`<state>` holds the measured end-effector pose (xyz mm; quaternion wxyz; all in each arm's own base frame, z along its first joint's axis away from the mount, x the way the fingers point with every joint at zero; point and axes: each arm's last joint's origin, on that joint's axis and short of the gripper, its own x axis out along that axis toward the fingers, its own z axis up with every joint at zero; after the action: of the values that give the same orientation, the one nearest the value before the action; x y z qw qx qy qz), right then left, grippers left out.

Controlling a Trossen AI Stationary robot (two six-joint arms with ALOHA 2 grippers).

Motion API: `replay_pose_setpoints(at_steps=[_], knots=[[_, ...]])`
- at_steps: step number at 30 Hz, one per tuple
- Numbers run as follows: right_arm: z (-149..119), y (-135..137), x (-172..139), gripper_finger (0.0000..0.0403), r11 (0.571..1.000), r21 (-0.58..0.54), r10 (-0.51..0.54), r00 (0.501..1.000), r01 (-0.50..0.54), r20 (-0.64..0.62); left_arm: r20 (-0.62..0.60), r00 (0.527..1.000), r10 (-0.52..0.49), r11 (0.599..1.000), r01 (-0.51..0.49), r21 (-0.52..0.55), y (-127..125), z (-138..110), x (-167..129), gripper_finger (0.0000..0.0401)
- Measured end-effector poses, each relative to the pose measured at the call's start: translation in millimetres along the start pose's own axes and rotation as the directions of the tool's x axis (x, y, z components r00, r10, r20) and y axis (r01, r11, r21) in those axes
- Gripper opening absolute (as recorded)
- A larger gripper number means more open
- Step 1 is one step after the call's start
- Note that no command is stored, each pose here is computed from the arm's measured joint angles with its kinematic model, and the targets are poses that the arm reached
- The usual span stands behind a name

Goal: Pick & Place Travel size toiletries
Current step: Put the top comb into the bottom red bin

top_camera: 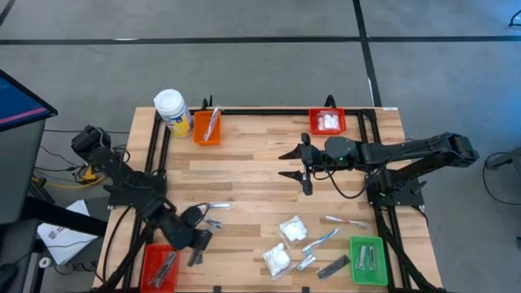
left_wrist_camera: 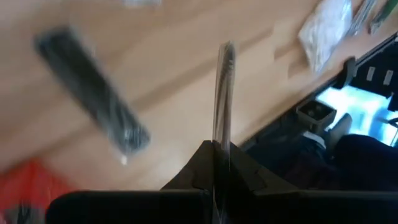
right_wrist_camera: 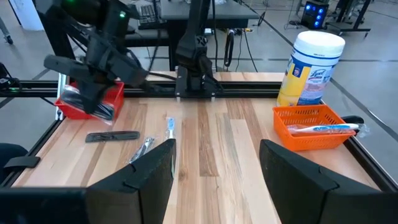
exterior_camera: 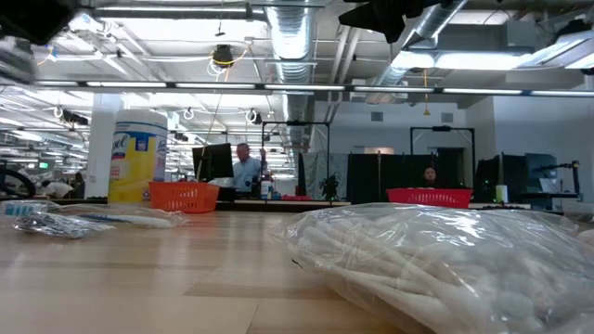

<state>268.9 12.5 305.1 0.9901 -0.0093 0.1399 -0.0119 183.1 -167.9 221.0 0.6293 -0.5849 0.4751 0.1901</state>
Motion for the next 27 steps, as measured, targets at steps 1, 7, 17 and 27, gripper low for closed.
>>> replay_pose_setpoints(at_steps=[1,7,17,27], knots=[[0,0,0,0.0225,1.000,0.000,0.000,1.000,0.000,0.000,-0.011,1.000,0.001,1.000,-0.001,-0.018,2,-5,-1,0.0003],[0,0,0,0.0225,1.000,0.000,0.000,1.000,0.000,0.000,-0.059,0.997,0.040,0.992,-0.047,-0.114,15,-28,-5,0.0003],[0,0,0,0.0225,1.000,0.000,0.000,1.000,0.000,0.000,-0.106,0.992,0.068,0.986,-0.083,-0.146,25,-50,-13,0.0003],[0,0,0,0.0225,1.000,0.000,0.002,1.000,-0.002,0.000,-0.190,0.979,0.071,0.983,-0.101,-0.154,15,-60,-25,0.0002]])
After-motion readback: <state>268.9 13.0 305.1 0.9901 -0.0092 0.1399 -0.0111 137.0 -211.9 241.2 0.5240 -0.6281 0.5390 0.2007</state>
